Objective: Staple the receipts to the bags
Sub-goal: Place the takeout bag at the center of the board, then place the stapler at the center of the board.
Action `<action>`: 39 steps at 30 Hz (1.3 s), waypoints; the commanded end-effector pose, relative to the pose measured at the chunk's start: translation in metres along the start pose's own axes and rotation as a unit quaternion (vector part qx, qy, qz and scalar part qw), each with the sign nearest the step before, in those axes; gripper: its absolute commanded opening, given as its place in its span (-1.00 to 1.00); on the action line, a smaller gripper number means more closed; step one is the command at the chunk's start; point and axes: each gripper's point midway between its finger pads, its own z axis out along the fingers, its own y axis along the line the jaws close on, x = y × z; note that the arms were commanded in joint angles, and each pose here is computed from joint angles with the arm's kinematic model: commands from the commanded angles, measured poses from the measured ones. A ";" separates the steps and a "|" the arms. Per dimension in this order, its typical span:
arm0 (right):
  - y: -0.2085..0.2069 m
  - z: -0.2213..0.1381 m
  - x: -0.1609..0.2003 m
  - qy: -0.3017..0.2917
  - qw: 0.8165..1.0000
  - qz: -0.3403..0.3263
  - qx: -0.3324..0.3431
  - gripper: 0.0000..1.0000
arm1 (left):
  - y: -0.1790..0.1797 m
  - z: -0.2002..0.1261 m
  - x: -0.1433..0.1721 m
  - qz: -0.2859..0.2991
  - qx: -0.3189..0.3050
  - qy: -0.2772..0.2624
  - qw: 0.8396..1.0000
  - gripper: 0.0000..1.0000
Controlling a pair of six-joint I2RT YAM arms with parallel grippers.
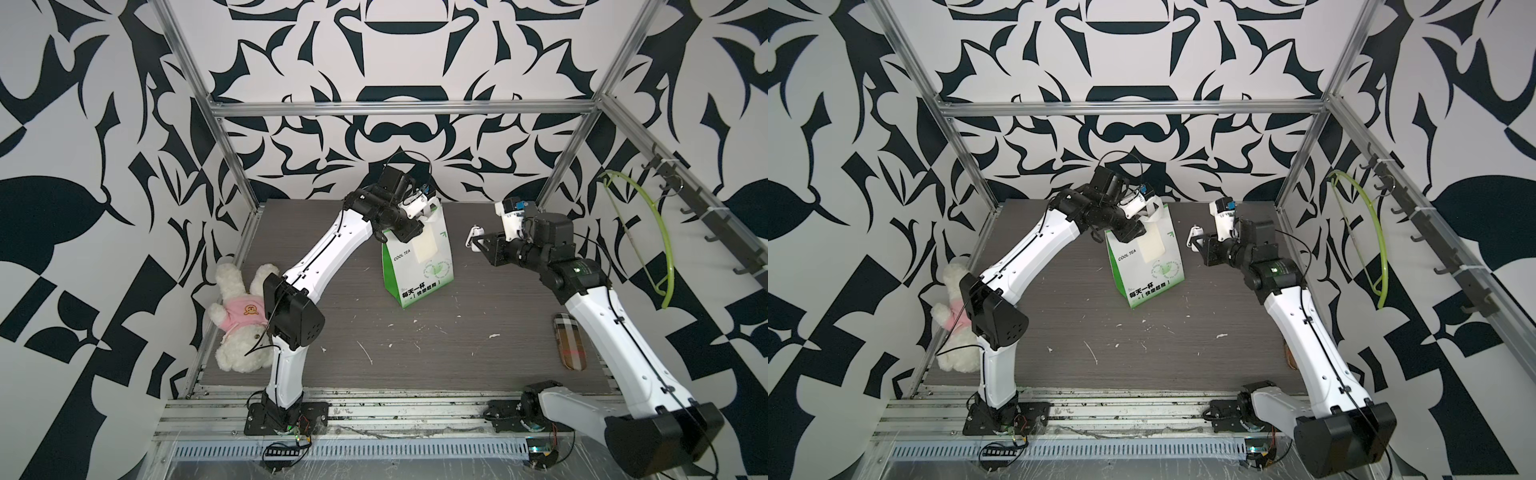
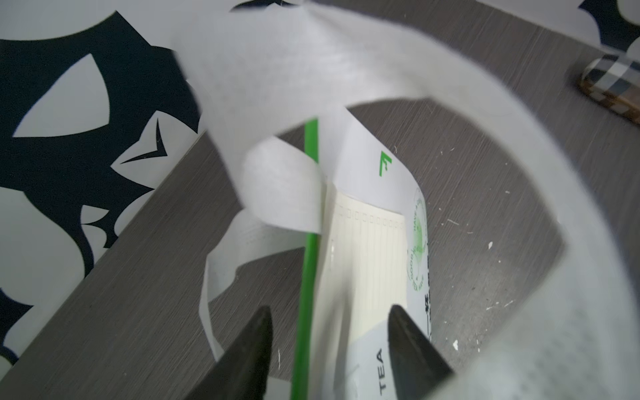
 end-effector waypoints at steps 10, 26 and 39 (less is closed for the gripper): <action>-0.028 -0.006 0.030 0.039 0.998 0.027 0.046 -0.87 | -0.020 -0.045 0.001 0.016 0.021 -0.031 0.999 0.49; -0.054 0.005 0.061 0.096 0.990 0.068 0.077 -0.86 | -0.024 -0.080 0.026 -0.004 0.014 -0.032 0.999 0.44; -0.096 0.037 0.137 0.230 0.956 0.138 0.118 -0.86 | 0.026 -0.107 0.104 -0.197 -0.066 -0.094 0.974 0.39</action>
